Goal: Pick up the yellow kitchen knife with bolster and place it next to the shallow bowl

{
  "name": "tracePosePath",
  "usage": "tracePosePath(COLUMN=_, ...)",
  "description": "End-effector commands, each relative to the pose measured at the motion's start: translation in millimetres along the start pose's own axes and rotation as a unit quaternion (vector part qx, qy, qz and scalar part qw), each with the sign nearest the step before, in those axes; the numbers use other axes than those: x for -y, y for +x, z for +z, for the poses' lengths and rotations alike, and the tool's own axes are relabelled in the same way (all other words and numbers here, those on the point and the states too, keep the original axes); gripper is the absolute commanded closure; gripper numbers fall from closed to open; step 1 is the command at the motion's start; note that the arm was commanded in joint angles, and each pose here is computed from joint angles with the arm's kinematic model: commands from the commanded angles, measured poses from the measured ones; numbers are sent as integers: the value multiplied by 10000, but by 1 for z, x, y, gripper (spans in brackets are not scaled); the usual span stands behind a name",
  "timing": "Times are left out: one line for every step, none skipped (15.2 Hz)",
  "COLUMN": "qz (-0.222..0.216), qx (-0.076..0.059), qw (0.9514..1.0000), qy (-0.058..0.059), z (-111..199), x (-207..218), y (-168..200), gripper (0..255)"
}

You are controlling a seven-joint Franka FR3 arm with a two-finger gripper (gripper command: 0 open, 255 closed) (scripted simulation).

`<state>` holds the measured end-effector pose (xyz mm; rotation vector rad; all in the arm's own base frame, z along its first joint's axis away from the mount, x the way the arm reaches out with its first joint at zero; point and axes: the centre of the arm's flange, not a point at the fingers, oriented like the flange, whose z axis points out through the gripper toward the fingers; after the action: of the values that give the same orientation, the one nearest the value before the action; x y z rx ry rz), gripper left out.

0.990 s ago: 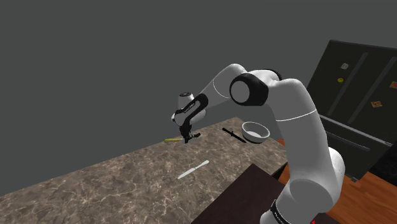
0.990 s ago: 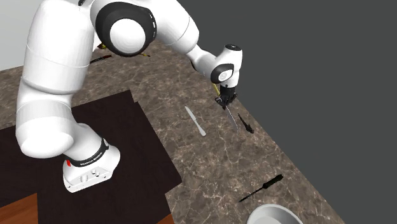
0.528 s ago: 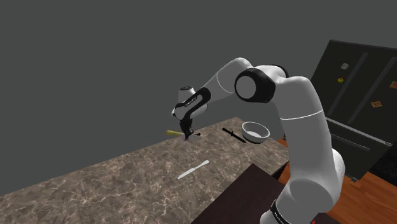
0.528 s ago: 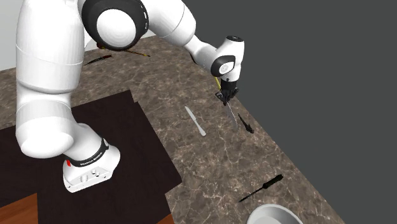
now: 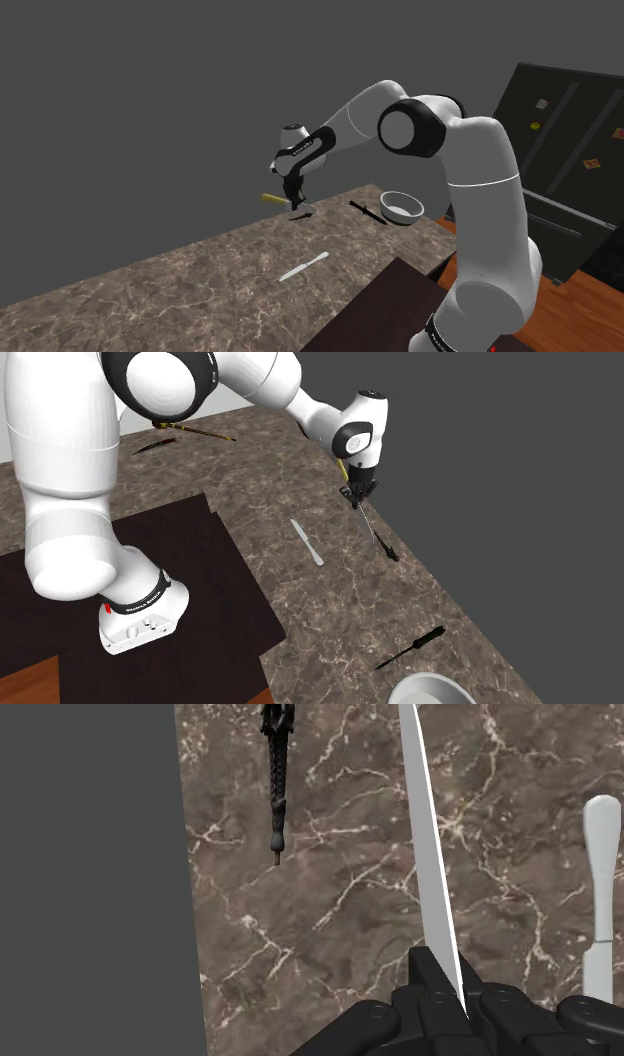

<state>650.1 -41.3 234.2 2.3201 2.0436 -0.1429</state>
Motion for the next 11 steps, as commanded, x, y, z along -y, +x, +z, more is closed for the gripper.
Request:
tracePosePath(qz=0, qx=0, qw=10000, qy=2, z=-10, x=0, y=-2, gripper=255)
tracePosePath(qz=0, qx=0, qw=10000, qy=2, z=-15, x=0, y=-2, gripper=255)
tracePosePath(qz=0, qx=0, qw=10000, qy=2, z=-19, x=0, y=-3, gripper=255)
tracePosePath(qz=0, qx=0, qw=10000, qy=2, z=-18, x=8, y=-13, gripper=255)
tracePosePath(qz=0, qx=0, qw=10000, qy=2, z=-17, x=16, y=-24, gripper=255)
tracePosePath(qz=0, qx=0, qw=10000, qy=2, z=-15, x=23, y=-35, gripper=255)
tracePosePath(qz=0, qx=0, qw=10000, qy=2, z=-14, x=31, y=-45, gripper=255)
tracePosePath(qz=0, qx=0, qw=10000, qy=2, z=-13, x=39, y=-56, gripper=255)
tracePosePath(qz=0, qx=0, qw=10000, qy=2, z=-12, x=47, y=-66, gripper=255)
tracePosePath(qz=0, qx=0, qw=10000, qy=2, z=-10, x=54, y=-77, gripper=255)
tracePosePath(qz=0, qx=0, qw=10000, qy=2, z=-9, x=62, y=-88, gripper=255)
